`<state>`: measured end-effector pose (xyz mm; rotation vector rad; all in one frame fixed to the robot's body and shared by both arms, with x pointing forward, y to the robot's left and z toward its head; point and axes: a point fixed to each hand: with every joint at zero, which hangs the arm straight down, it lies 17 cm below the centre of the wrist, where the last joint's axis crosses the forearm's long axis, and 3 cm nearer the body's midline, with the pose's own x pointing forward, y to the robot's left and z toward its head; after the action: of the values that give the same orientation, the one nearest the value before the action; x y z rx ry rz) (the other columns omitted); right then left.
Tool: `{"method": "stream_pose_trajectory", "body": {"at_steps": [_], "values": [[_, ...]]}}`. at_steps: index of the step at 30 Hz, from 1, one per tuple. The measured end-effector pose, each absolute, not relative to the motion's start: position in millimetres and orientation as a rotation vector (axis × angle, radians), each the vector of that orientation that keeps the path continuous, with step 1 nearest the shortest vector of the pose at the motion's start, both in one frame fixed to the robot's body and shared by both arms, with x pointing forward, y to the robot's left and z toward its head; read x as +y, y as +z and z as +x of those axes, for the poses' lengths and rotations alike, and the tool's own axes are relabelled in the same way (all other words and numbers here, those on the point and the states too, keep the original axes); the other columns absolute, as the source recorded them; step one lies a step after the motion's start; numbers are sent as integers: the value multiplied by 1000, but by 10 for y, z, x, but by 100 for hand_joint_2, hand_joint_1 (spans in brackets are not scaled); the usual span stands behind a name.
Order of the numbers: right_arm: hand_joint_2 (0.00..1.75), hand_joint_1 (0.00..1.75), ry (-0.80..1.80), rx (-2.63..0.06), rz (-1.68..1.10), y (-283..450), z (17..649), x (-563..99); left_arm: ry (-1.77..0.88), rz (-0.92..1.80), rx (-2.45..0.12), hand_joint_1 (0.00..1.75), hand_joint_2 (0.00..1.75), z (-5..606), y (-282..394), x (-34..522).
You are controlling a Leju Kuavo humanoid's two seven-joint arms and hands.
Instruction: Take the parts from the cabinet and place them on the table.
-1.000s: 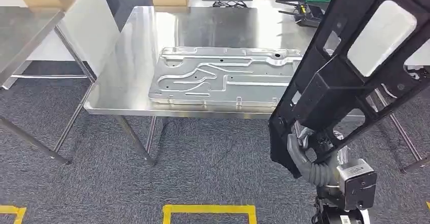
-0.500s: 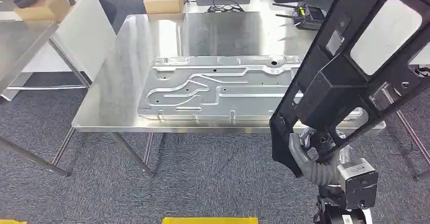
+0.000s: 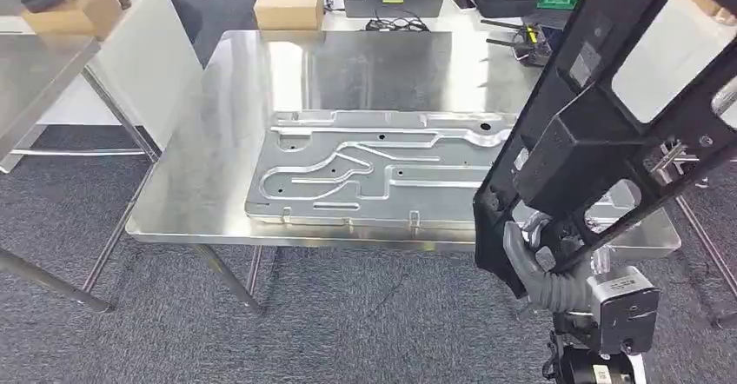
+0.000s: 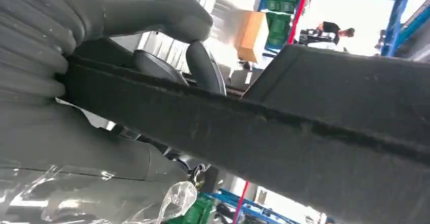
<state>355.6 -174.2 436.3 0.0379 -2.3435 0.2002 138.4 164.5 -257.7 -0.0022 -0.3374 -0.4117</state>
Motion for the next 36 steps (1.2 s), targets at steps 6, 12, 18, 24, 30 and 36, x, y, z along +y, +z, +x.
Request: {"method": "stream_pose_trajectory", "body": {"at_steps": [6,12,18,24,30,36], "values": [[175,175,192,-2338,-38,4440,3637,-1867,-435,-6,-335,0,175,1368,-2581,1647],[175,175,171,-2345,-139,4653,3753,-2109,-475,-10,-340,0,175,1401,-2571,1637],[175,175,178,-2321,-261,4775,3882,-2388,-513,-13,-350,0,175,1500,-2542,1610],[175,175,223,-2310,-363,4886,3994,-2505,-546,-11,-341,0,175,1460,-2553,1616],[175,175,271,-2300,-473,4964,4100,-2586,-577,-17,-331,0,175,1401,-2559,1573],[175,175,364,-2260,-585,4918,4321,-2549,-619,-19,-321,0,175,1362,-2568,1574]]}}
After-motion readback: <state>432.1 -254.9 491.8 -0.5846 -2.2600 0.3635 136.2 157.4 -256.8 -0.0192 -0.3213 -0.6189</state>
